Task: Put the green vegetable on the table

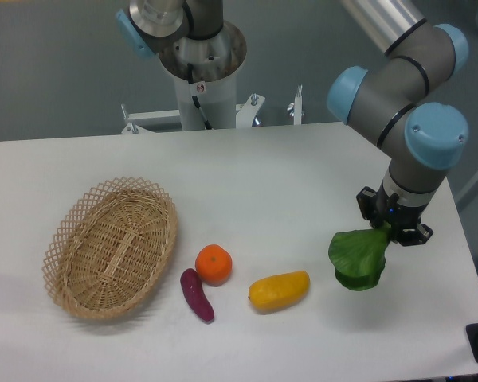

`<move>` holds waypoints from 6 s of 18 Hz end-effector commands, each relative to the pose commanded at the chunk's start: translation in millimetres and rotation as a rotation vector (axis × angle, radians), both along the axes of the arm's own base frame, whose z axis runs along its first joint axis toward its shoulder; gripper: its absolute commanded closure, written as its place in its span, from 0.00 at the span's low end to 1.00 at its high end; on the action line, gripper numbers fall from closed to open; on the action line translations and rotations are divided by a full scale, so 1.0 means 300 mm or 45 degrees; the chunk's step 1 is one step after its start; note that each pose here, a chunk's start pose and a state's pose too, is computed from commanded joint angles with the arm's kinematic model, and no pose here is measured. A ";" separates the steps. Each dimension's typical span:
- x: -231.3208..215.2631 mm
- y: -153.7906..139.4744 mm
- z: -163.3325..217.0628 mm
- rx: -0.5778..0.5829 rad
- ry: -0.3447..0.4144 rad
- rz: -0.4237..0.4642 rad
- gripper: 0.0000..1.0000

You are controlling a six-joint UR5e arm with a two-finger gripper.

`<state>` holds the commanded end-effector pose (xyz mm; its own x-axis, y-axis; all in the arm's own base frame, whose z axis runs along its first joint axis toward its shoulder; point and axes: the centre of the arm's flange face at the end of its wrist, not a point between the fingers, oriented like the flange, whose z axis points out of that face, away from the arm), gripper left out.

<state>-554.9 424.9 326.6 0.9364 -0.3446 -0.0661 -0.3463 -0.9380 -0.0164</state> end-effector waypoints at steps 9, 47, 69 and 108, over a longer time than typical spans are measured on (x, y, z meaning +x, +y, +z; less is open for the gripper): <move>-0.002 0.001 -0.001 -0.001 0.000 -0.010 0.72; 0.970 -0.145 -0.254 -0.113 -0.202 -0.380 0.51; 0.769 -0.040 -0.016 -0.012 -0.019 -0.348 0.00; -0.054 0.049 0.033 -0.018 -0.008 -0.097 0.00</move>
